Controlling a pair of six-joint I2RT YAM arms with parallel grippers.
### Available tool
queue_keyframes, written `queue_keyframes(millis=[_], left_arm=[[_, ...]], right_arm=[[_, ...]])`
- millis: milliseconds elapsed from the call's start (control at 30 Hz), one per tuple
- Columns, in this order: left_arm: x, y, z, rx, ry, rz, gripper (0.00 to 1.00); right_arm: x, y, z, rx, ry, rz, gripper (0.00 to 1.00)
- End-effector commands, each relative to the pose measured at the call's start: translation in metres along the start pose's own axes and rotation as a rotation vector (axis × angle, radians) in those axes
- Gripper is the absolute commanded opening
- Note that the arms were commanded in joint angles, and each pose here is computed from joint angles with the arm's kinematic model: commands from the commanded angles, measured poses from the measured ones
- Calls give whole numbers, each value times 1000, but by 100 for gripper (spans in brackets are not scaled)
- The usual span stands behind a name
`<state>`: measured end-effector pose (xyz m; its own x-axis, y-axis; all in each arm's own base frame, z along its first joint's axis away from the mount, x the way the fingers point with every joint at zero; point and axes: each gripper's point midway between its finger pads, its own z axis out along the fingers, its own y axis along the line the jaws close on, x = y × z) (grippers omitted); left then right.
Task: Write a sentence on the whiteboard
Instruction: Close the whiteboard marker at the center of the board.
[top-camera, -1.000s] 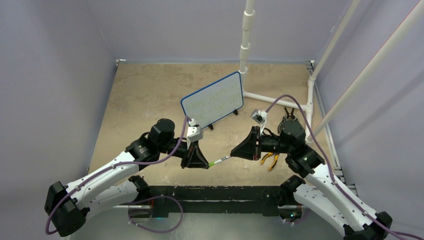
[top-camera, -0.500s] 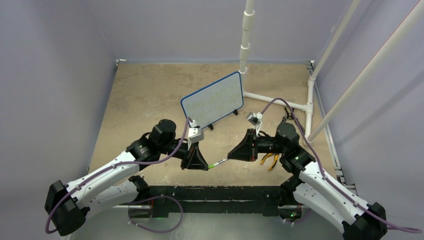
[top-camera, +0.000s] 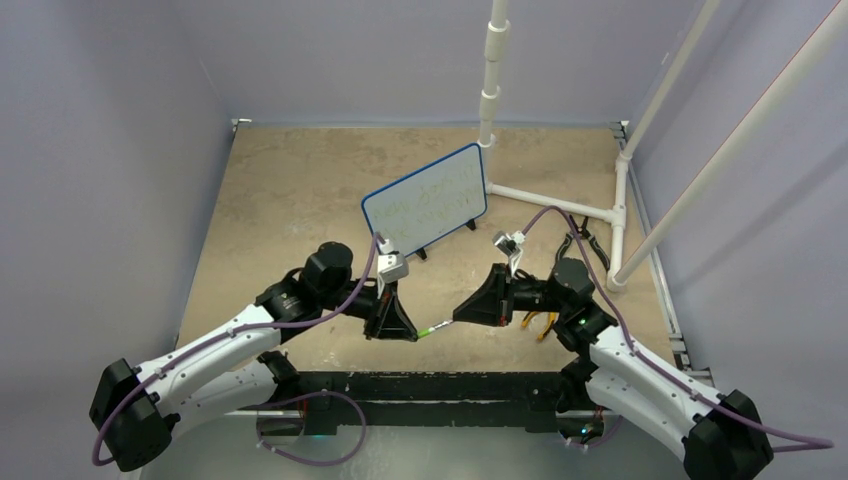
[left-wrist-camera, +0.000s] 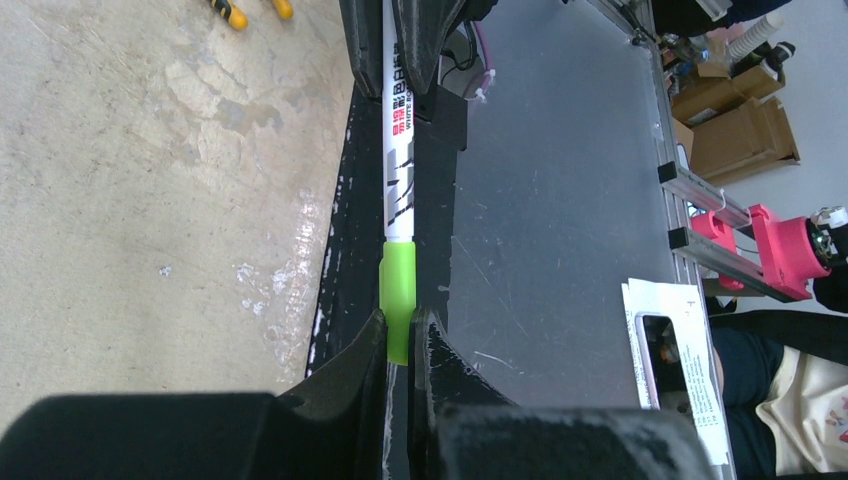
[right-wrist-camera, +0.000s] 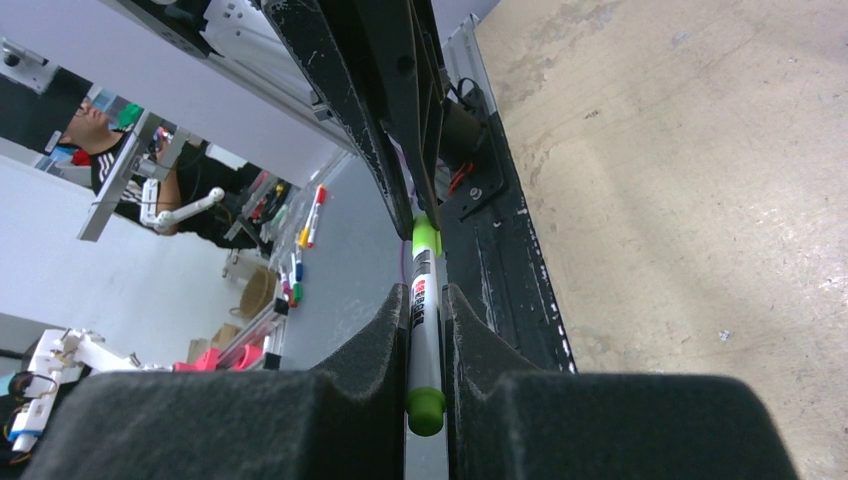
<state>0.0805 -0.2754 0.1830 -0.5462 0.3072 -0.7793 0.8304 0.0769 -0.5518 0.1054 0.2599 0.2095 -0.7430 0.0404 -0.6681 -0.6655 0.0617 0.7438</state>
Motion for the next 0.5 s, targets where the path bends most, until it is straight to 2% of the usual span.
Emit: queue_keyframes(millis=[0,300,367,467], left_arm=[[-40,-7,1,11,-139,99,0],[-45,-3,2,-23,-141,96,2],[-41,0,0,-44,-116,82,13],[-44,-1,-2,-58,-109,89,37]], right_arm=[[9,7,-1,-62,34,14,0],[8,13,-1,-86,38,6,0],[7,14,-1,-88,35,6,0],[6,17,-2,-91,28,2,0]])
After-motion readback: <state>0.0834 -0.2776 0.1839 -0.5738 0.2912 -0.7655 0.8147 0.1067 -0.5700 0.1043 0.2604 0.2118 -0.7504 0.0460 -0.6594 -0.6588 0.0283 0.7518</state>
